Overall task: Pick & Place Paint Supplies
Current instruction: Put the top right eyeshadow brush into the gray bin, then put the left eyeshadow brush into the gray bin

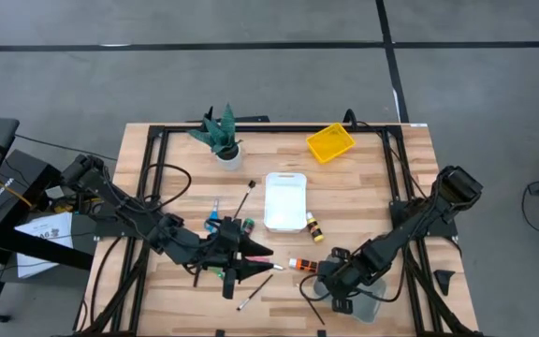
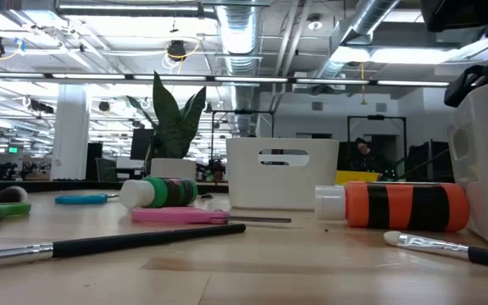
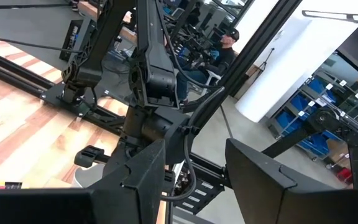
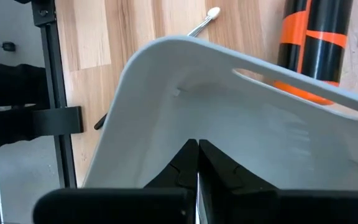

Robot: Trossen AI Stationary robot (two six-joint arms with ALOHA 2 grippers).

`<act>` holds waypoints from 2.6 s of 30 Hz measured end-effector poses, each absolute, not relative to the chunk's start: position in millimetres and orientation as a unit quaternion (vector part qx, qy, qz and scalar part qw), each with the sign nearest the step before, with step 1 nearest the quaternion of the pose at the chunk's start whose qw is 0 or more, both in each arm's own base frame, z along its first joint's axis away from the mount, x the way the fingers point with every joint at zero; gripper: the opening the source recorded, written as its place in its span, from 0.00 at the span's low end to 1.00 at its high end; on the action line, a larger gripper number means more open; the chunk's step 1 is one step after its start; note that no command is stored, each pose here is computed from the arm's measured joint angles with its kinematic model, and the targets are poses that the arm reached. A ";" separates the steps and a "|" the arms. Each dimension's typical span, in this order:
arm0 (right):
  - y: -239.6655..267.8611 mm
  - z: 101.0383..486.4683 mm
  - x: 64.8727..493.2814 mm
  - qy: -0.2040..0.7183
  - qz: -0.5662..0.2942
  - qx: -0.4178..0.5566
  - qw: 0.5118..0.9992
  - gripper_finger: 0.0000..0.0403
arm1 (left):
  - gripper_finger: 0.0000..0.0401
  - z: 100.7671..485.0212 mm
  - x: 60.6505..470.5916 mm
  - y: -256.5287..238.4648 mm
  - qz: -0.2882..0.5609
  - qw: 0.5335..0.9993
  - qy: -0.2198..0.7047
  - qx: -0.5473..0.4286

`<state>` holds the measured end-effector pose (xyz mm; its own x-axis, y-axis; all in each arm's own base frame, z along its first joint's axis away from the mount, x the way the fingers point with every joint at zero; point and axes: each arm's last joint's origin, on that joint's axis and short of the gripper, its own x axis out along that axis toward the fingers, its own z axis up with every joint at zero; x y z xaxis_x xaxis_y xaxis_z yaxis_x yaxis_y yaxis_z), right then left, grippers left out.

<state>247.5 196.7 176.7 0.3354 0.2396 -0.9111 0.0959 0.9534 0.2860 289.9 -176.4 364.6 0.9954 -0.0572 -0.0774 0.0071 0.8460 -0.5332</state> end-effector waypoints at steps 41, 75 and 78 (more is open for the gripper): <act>170.7 269.2 218.0 0.448 0.075 0.267 0.850 0.16 | 0.41 364.2 289.9 -176.8 -0.024 0.960 0.050 -0.275; 177.1 273.0 222.5 0.421 0.092 0.296 0.852 0.16 | 0.41 232.9 259.6 -303.6 -0.135 0.828 0.399 -0.370; 177.6 273.9 223.1 0.417 0.095 0.299 0.853 0.16 | 0.39 214.9 266.1 -296.6 -0.089 0.848 0.411 -0.322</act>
